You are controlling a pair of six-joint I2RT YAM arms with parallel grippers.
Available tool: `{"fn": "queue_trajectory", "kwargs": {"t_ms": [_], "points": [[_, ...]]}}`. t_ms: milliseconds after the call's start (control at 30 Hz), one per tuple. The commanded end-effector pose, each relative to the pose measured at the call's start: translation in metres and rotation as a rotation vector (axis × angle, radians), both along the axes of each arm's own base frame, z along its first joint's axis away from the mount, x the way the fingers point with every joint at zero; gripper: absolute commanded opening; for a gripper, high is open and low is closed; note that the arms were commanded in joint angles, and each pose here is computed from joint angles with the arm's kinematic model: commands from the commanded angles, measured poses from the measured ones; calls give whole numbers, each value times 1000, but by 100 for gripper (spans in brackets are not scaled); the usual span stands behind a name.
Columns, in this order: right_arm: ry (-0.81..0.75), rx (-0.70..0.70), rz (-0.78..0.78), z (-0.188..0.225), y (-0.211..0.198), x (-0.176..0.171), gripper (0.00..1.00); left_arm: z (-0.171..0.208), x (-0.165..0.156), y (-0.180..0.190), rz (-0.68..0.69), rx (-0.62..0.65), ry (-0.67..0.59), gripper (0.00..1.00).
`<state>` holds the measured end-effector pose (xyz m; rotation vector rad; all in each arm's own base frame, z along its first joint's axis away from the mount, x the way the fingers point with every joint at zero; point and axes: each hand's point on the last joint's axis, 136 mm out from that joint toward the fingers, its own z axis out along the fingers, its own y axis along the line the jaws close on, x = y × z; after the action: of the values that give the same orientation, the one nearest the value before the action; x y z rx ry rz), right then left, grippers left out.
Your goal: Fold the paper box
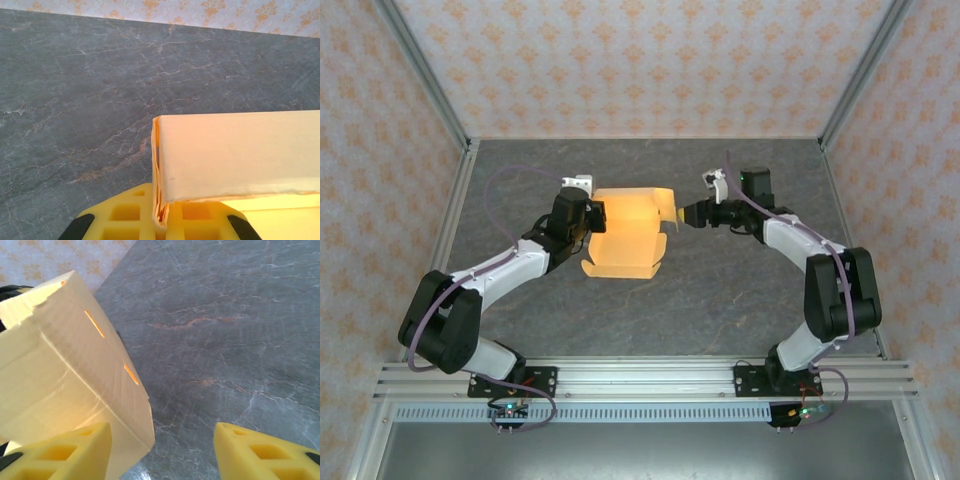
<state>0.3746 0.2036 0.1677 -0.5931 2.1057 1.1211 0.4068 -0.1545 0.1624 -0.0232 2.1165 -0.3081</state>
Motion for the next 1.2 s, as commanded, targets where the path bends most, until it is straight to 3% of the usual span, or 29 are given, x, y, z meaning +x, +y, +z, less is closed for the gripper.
{"fn": "queue_trajectory", "kwargs": {"t_ms": [0,500,1167], "points": [[-46,63,89,20,13,0,54,6,-1,1,-2,-18,-7,0],[-40,52,176,23,33,-15,46,6,0,-1,-10,-15,0,0],[-41,63,252,26,42,-26,46,1,1,-3,-16,-4,24,0]]}}
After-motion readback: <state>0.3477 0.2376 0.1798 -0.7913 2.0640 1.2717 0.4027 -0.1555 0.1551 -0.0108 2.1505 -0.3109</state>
